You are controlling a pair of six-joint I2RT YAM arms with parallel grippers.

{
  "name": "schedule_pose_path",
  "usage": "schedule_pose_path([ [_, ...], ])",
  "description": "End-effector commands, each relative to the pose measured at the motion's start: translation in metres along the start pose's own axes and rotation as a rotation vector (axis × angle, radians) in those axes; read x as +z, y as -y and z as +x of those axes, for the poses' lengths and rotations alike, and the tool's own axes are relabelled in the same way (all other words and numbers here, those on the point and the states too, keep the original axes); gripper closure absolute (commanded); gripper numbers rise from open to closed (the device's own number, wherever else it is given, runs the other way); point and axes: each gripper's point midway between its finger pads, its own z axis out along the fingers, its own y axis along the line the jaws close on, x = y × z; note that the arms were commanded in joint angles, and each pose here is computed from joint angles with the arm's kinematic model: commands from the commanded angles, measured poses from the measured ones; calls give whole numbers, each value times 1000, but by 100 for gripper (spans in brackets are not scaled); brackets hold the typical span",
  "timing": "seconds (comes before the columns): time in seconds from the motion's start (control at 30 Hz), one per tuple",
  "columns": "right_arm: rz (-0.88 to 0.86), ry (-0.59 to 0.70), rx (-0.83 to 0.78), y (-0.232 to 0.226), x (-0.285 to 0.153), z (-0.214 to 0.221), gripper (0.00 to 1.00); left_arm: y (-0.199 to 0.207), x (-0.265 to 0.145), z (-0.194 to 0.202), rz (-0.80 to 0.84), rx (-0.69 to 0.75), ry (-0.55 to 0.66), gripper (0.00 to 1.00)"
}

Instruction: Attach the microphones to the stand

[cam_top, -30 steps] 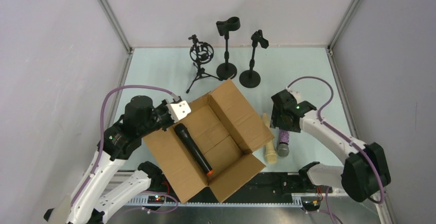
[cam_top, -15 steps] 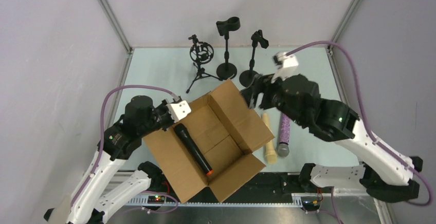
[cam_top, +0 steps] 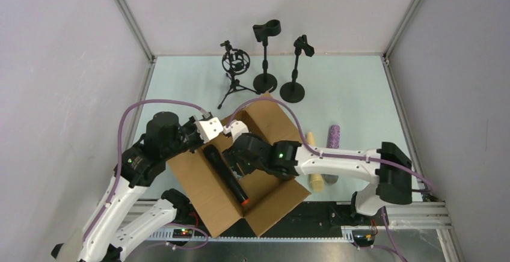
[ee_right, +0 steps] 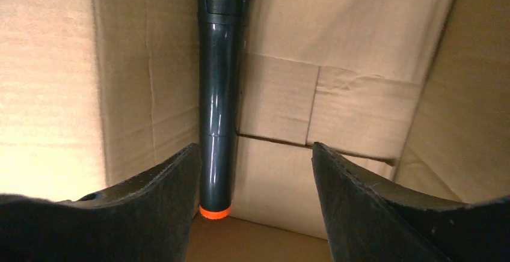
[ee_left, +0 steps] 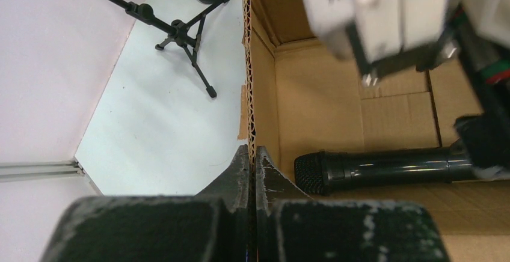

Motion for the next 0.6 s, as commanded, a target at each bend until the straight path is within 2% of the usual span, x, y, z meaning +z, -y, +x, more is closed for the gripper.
schedule_pose_path([
  [0.0, -97, 68, -5, -30, 12, -16, 29, -10, -2, -8, -42, 32, 29, 100],
  [0.23, -165, 32, -8, -53, 40, 5, 29, -10, -3, -10, -43, 25, 31, 100],
  [0.57, -71, -49, -48, -48, 79, 49, 28, -14, -7, -14, -63, 11, 42, 100],
])
